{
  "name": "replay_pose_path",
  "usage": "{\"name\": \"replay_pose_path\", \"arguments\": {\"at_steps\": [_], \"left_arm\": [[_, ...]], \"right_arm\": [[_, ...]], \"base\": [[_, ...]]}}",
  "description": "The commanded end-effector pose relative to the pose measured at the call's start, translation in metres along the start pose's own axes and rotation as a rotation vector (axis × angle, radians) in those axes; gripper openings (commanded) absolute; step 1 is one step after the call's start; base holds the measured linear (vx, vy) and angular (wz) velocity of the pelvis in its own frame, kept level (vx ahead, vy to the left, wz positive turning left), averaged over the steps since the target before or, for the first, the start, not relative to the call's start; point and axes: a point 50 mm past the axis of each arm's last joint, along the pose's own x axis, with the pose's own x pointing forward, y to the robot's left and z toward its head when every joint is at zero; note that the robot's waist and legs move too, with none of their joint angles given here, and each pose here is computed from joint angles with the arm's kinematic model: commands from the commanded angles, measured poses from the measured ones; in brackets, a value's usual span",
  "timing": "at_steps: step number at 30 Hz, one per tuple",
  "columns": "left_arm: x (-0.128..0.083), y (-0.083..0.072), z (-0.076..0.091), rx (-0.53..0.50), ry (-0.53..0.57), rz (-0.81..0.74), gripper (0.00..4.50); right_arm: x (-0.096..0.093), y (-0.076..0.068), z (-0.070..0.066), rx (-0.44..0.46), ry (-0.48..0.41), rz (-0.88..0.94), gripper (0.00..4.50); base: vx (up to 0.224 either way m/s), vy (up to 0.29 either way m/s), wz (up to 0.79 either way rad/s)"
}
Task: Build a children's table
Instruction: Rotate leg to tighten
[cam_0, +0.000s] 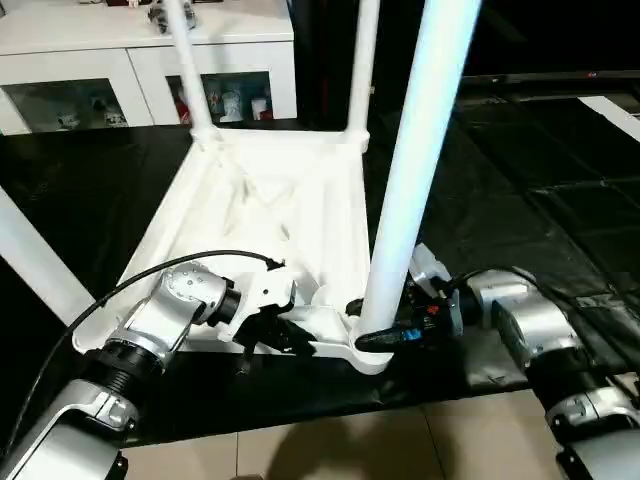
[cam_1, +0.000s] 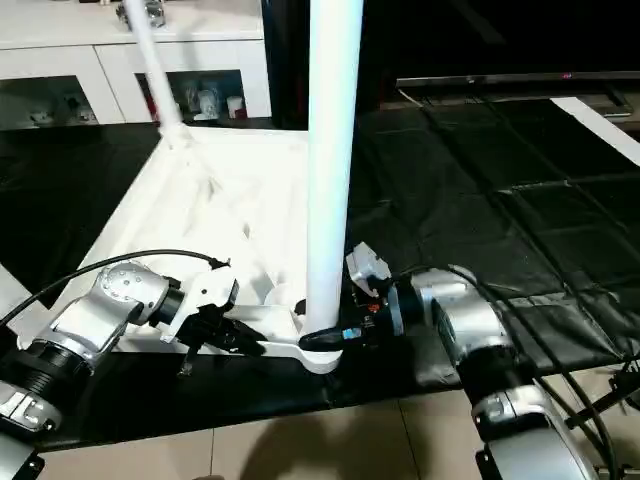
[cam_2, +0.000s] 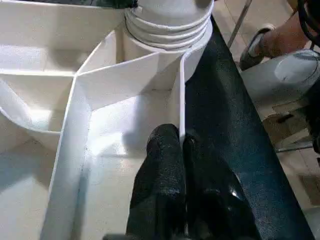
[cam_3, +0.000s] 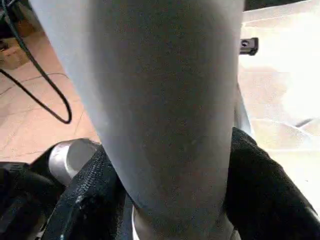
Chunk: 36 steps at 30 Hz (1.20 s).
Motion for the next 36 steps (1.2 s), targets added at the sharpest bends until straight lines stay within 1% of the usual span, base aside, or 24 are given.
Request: {"name": "replay_pose_path", "arguments": {"at_steps": [1,7,11,14,15,17,19,20,22,24,25,26,28,29,30,31,32,33,36], "left_arm": [[0.006,-0.001,0.006,0.039,0.032,-0.076,0.00],[0.006,-0.002,0.005,0.028,0.029,-0.080,0.00],[0.006,-0.002,0.005,0.021,0.021,-0.075,0.00],[0.006,0.003,0.007,-0.024,-0.011,-0.019,0.00],[0.006,0.007,0.008,-0.057,-0.028,0.039,0.00],[0.006,0.009,0.008,-0.065,-0.031,0.063,0.00],[0.008,0.014,0.012,-0.113,-0.090,0.151,0.00],[0.009,0.015,0.013,-0.121,-0.101,0.164,0.00],[0.013,0.019,0.015,-0.162,-0.127,0.242,0.00],[0.013,0.019,0.015,-0.162,-0.127,0.242,0.00],[0.016,0.024,0.019,-0.187,-0.144,0.311,0.00],[0.018,0.028,0.022,-0.207,-0.154,0.360,0.00],[0.019,0.031,0.025,-0.220,-0.160,0.390,0.00],[0.020,0.035,0.028,-0.239,-0.166,0.446,0.00],[0.020,0.035,0.028,-0.239,-0.166,0.446,0.00],[0.023,0.042,0.035,-0.273,-0.185,0.550,0.00],[0.025,0.044,0.038,-0.282,-0.193,0.579,0.00],[0.029,0.045,0.042,-0.291,-0.203,0.601,0.00],[0.032,0.044,0.043,-0.295,-0.204,0.609,0.00]], "right_arm": [[0.000,0.001,0.002,0.011,0.006,0.042,2.41],[0.002,0.004,0.000,0.039,0.005,0.073,2.18],[0.003,0.004,-0.001,0.044,0.004,0.079,2.16],[0.007,0.005,-0.001,0.063,-0.024,0.080,2.14],[0.011,0.004,-0.002,0.077,-0.035,0.033,2.14],[0.013,0.002,-0.002,0.083,-0.035,0.000,2.14],[0.028,-0.006,0.000,0.096,-0.069,-0.172,2.14],[0.031,-0.008,0.001,0.099,-0.078,-0.202,2.14],[0.046,-0.016,0.003,0.142,-0.110,-0.350,2.11],[0.046,-0.016,0.003,0.142,-0.110,-0.350,2.11],[0.059,-0.022,0.004,0.179,-0.133,-0.445,2.09],[0.067,-0.027,0.005,0.200,-0.142,-0.517,2.09],[0.072,-0.030,0.005,0.215,-0.147,-0.561,2.09],[0.078,-0.034,0.006,0.228,-0.142,-0.619,2.09],[0.078,-0.034,0.006,0.228,-0.142,-0.619,2.09],[0.089,-0.041,0.008,0.259,-0.131,-0.727,2.08],[0.092,-0.044,0.009,0.268,-0.127,-0.764,2.08],[0.096,-0.045,0.011,0.274,-0.123,-0.794,2.07],[0.100,-0.046,0.014,0.287,-0.129,-0.814,2.07]], "base": [[0.000,0.000,0.00],[0.000,0.000,0.00],[0.000,0.000,0.00],[0.000,0.000,0.00],[0.000,0.000,0.00],[0.000,0.000,0.00],[0.000,0.000,0.00],[0.000,0.000,0.00],[0.000,0.000,0.00],[0.000,0.000,0.00],[0.000,0.000,0.00],[0.000,0.000,0.00],[0.000,0.000,0.00],[0.000,0.000,0.00],[0.000,0.000,0.00],[0.000,0.000,0.00],[0.000,0.000,0.00],[0.000,0.000,0.00],[0.000,0.000,0.00]]}}
